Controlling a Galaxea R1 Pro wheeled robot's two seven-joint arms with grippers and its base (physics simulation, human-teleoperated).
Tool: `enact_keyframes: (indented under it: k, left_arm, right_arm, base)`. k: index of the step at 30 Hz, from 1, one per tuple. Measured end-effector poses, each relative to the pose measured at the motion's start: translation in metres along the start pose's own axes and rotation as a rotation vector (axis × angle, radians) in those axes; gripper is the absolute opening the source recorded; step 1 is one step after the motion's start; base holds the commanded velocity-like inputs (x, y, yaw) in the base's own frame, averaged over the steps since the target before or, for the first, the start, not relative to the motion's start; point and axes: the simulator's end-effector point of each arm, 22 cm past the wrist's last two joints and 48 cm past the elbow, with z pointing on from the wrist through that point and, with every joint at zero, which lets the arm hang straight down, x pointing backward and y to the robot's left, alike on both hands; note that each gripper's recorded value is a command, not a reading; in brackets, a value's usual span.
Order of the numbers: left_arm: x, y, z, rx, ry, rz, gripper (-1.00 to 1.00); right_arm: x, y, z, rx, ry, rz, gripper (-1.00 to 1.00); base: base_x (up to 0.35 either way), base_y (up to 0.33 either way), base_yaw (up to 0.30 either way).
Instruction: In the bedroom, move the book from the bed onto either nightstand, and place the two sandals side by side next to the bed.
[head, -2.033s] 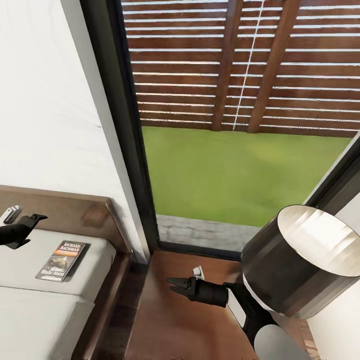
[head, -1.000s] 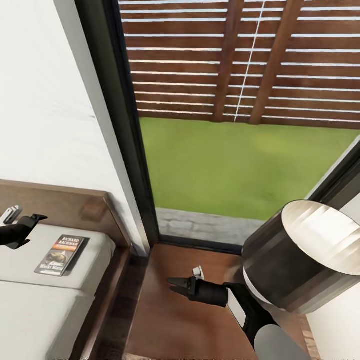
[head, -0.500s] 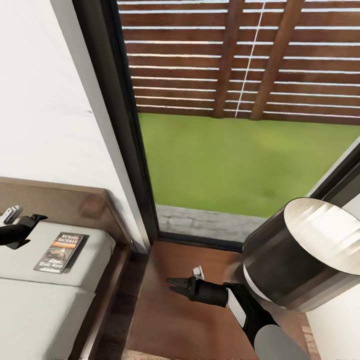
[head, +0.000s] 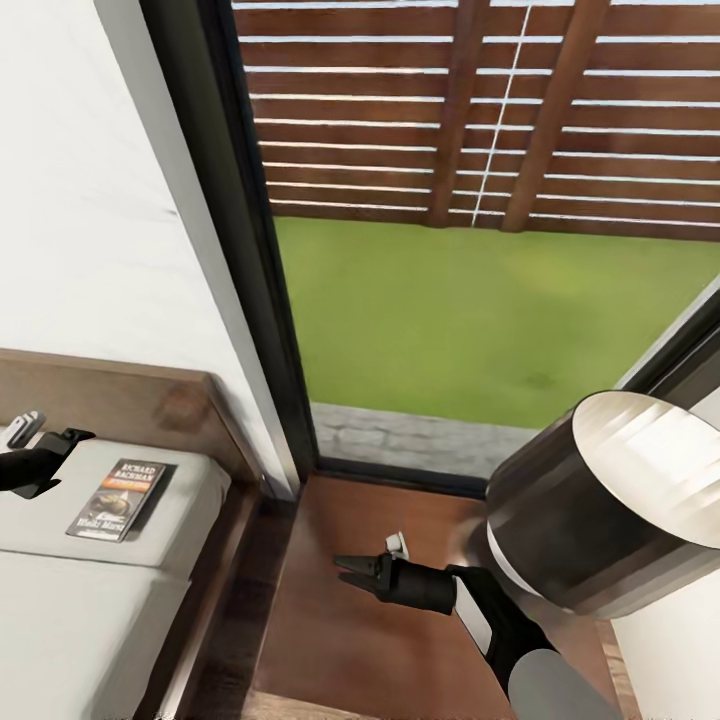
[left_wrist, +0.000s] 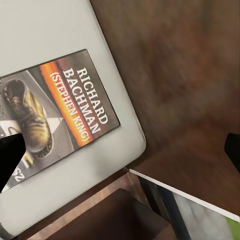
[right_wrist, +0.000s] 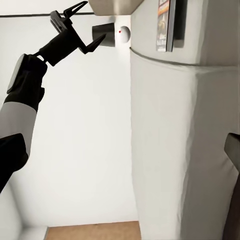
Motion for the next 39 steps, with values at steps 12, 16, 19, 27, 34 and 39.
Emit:
enact_keyframes:
  k: [12,16,19,27,34,39]
  left_arm:
    - [0.005,0.006,0.007,-0.014,0.01,0.001,1.0]
    - [0.012,0.01,0.011,-0.023,0.028,-0.004,1.0]
    - [0.014,0.01,0.012,-0.025,0.033,0.0,1.0]
    - [0.02,0.006,0.014,-0.025,0.044,0.023,1.0]
    - [0.024,0.004,0.016,-0.02,0.05,0.022,1.0]
    - [0.024,0.005,0.016,-0.021,0.052,0.021,1.0]
  right_arm:
    - [-0.002,-0.002,0.0,0.0,-0.001,-0.003,1.0]
    - [-0.001,0.011,0.01,-0.002,0.05,-0.079,1.0]
    - [0.017,0.064,0.042,-0.045,0.227,-0.276,1.0]
    - [0.029,0.111,0.054,-0.077,0.332,-0.307,1.0]
    - [0.029,0.117,0.054,-0.095,0.33,-0.31,1.0]
    - [0.022,0.141,0.055,-0.129,0.317,-0.374,1.0]
  base:
    - [0.0,0.0,0.0]
    - [0.0,0.0,0.0]
    - [0.0,0.0,0.0]
    - [0.0,0.0,0.0]
    - [0.0,0.0,0.0]
    - [0.0,0.0,0.0]
